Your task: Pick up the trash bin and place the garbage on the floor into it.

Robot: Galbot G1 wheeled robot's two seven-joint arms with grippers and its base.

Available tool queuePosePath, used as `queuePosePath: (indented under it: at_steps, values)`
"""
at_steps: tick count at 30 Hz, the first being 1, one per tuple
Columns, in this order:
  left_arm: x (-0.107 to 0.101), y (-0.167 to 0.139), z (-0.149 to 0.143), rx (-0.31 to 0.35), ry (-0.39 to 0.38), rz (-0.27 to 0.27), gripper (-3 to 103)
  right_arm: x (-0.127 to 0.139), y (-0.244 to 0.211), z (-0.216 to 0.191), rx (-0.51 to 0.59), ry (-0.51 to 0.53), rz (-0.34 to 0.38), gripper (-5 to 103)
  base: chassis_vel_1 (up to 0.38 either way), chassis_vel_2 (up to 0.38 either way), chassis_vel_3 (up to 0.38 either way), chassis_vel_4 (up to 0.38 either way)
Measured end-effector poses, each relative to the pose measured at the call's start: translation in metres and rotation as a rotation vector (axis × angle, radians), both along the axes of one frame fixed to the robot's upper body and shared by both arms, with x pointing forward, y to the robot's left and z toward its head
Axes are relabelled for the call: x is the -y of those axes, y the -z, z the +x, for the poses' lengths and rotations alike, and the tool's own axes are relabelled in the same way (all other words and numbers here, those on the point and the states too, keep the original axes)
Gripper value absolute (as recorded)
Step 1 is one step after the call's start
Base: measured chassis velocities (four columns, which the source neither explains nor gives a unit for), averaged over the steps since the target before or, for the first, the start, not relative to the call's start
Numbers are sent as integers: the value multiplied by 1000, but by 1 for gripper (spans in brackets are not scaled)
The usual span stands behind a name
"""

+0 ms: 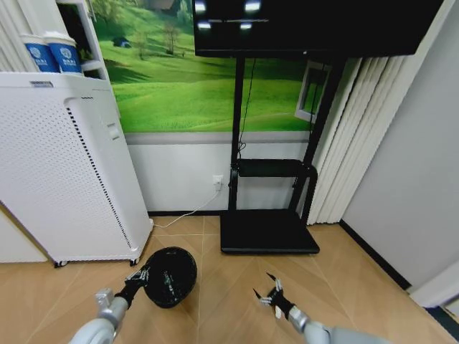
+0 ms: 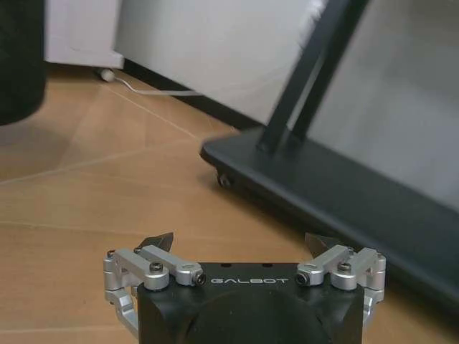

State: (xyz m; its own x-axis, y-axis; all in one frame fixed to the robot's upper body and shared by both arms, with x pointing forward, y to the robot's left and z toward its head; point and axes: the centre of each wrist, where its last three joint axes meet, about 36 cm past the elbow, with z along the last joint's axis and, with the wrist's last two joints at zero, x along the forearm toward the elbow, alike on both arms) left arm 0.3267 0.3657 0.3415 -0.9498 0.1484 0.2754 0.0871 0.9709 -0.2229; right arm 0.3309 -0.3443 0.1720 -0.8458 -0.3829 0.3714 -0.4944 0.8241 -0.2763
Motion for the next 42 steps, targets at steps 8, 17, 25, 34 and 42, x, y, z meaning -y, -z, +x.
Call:
queuePosePath:
  at_steps: [8, 17, 25, 34, 42]
  values:
    - [-1, 2, -6, 13, 11, -13, 7, -17, 16, -17, -137, 158, 58, 100, 0, 0, 0, 0]
    - [-3, 6, -9, 14, 10, -14, 7, -25, 31, -9, -191, 221, 33, 100, 0, 0, 0, 0]
    - [0, 3, -9, 23, 15, -22, 7, -13, 43, -2, -214, 262, -12, 100, 0, 0, 0, 0]
    - [10, -5, -9, 40, 37, -44, 7, 7, 57, -6, -257, 277, -89, 85, 0, 0, 0, 0]
    - [12, -7, -9, 42, 48, -54, 7, 8, 64, -12, -267, 266, -97, 52, 0, 0, 0, 0]
